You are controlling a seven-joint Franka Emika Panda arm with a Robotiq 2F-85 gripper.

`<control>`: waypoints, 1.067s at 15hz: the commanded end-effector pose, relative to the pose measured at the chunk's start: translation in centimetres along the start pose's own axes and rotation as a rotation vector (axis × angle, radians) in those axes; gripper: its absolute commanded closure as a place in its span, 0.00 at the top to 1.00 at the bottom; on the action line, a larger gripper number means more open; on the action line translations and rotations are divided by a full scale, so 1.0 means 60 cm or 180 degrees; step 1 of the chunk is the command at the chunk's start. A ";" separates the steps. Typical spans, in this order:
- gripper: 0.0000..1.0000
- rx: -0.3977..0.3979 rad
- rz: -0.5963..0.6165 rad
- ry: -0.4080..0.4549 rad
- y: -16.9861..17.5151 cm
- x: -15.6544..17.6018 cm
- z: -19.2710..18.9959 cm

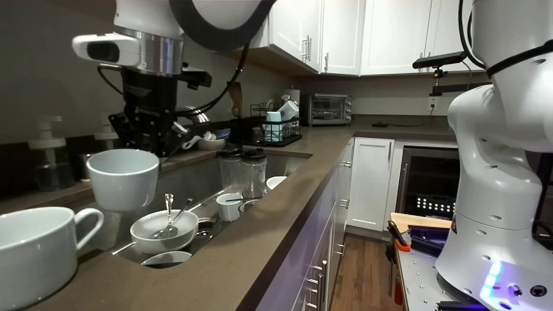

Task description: Pick up the white mug on the right side of the counter, pour the liquid out of the mug into the sink, place the mug on the left side of the counter

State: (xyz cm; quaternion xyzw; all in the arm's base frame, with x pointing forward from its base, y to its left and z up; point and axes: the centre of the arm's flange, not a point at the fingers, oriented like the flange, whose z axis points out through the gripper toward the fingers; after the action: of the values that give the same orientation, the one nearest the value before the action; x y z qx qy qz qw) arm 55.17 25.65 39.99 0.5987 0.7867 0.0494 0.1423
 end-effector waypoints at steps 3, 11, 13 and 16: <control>0.05 -0.0020 -0.0172 0.0100 0.031 0.099 -0.010; 0.05 -0.0018 -0.0299 0.0204 0.034 0.166 -0.014; 0.05 0.0016 -0.0301 0.0163 0.038 0.171 -0.006; 0.05 0.0114 -0.0307 0.0099 0.046 0.174 0.009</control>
State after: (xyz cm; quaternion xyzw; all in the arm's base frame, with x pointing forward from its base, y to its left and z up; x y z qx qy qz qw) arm 54.21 35.13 38.23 0.5537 0.8231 0.0500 0.1158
